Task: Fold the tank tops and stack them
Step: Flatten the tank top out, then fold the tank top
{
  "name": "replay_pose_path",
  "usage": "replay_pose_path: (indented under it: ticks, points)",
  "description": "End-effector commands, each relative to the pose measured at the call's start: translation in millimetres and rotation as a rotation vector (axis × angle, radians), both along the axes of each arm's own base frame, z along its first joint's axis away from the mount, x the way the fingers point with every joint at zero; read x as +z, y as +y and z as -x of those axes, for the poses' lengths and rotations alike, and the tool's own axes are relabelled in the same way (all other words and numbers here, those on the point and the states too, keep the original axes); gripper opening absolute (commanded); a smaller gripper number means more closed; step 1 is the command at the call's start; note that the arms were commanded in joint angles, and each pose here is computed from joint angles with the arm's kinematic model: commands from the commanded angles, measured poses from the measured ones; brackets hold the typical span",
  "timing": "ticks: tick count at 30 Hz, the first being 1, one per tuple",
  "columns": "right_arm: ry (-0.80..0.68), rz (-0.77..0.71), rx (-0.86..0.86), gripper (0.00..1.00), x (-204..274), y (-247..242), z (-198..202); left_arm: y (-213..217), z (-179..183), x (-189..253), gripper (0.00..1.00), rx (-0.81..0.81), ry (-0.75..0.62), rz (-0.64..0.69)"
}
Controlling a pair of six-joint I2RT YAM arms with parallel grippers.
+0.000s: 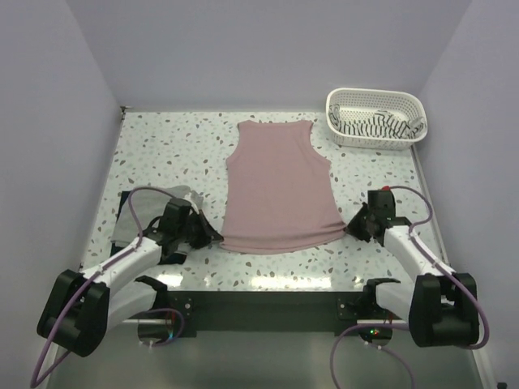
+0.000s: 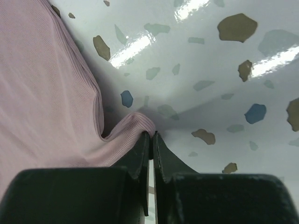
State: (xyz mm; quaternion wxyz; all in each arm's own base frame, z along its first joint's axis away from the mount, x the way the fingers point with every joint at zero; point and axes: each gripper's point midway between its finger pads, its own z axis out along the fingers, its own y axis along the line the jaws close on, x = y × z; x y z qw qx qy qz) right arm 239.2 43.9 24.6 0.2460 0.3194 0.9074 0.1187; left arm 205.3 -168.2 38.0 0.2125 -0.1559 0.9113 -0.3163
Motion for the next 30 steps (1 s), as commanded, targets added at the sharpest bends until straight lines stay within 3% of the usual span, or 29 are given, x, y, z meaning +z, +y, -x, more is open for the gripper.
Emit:
replay_pose_path:
  ticks: [1,14,15,16,17,19,20,21,23,26,30]
  points:
    - [-0.008,0.042,-0.002,0.0,22.0,-12.5,2.9,2.1,0.8,9.4,0.0,-0.003,-0.003,-0.018]
    - [0.094,-0.012,0.008,0.02,41.8,-4.4,56.4,-3.5,27.6,15.7,0.03,-0.114,0.046,0.01]
    - [0.112,-0.02,0.006,0.04,41.1,-3.2,62.4,-4.9,31.7,15.3,0.06,-0.132,0.05,0.012]
    - [0.116,-0.021,0.004,0.07,41.6,-3.1,64.9,-6.1,35.4,15.5,0.16,-0.147,0.057,0.019]
    - [0.113,-0.016,0.003,0.18,43.7,-3.9,66.5,-6.2,36.9,17.2,0.21,-0.164,0.043,0.017]
    - [0.103,-0.016,0.001,0.27,48.2,-4.2,70.2,-6.7,40.1,22.0,0.38,-0.182,0.035,0.018]
    - [0.083,0.0,0.003,0.4,55.5,-6.5,68.1,-5.8,39.2,29.0,0.43,-0.189,0.01,0.015]
    - [0.058,0.01,-0.002,0.43,61.4,-8.7,67.9,-5.2,37.1,33.2,0.5,-0.189,-0.008,0.011]
    - [0.007,0.006,0.012,0.47,73.9,-7.2,62.5,-4.2,32.3,42.8,0.53,-0.18,-0.045,0.003]
    - [-0.083,-0.025,0.049,0.47,93.6,0.6,53.8,1.0,10.0,54.9,0.53,-0.124,-0.086,-0.048]
    - [-0.201,-0.018,0.098,0.44,118.5,21.7,34.8,-2.3,-51.8,84.9,0.49,-0.023,-0.185,-0.101]
